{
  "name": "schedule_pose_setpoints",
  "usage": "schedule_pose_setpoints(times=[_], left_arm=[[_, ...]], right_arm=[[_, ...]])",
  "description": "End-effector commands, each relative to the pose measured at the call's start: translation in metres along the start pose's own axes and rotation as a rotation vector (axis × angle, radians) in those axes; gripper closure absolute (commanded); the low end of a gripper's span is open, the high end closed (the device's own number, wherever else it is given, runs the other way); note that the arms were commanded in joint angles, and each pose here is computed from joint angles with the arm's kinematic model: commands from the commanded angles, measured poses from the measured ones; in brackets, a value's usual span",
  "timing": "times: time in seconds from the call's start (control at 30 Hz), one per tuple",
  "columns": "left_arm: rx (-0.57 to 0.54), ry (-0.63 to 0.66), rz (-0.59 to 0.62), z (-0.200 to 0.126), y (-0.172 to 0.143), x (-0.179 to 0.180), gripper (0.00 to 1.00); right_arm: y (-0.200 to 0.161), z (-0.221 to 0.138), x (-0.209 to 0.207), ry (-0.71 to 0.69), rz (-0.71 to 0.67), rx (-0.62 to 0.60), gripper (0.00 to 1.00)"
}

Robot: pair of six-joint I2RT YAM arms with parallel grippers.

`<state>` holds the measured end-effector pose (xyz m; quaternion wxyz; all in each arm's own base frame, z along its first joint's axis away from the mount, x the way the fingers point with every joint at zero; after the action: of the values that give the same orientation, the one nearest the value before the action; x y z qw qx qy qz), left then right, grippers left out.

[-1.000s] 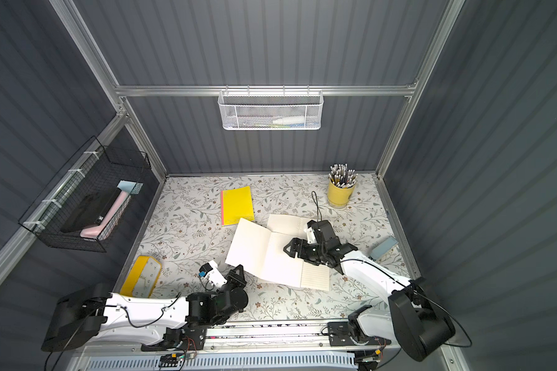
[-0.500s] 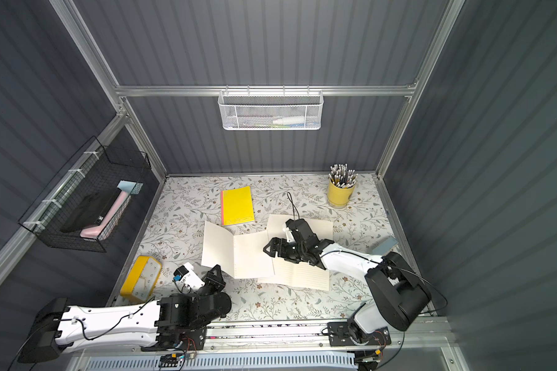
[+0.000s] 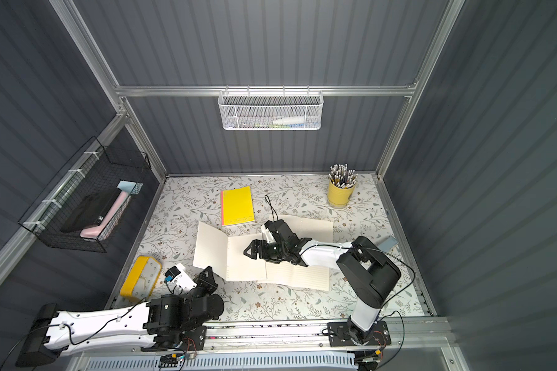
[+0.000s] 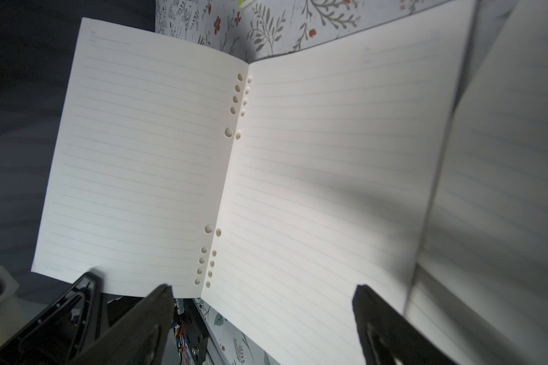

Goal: Close the notebook
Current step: Close the notebook at the center of the board.

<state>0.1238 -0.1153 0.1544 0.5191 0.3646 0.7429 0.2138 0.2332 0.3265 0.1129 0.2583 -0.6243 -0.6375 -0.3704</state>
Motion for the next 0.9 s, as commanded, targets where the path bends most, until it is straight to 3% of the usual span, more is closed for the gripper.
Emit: schedule_pose_setpoints(times=[0.0,0.4,0.63,0.87], left_arm=[[0.015,0.022,0.087,0.000,-0.003,0.006,1.00],[0.114,-0.027,0.242,0.007,-0.033,-0.014,0.97],[0.175,-0.056,0.485,0.008,-0.051,-0.062,0.96],[0.223,-0.069,0.639,0.010,-0.064,-0.088,0.93]], right_arm=[[-0.005,0.007,-0.002,0.024,0.008,0.029,0.09],[-0.009,0.016,-0.015,-0.001,0.027,0.057,0.09],[-0.011,0.017,-0.018,-0.005,0.032,0.067,0.09],[-0.012,0.017,-0.018,-0.002,0.030,0.067,0.09]])
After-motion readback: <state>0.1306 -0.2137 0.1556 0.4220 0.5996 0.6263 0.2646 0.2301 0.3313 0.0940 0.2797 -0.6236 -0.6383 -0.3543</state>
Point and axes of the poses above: each gripper's point midway between its finger pads, its own z axis out along the fingers, its own x axis along the line the jaws close on, y = z × x, the point moved 6 cm from there along -z, back along the fingers, and after that the axes turned 9 degrees about z, right-handed, at the moved point
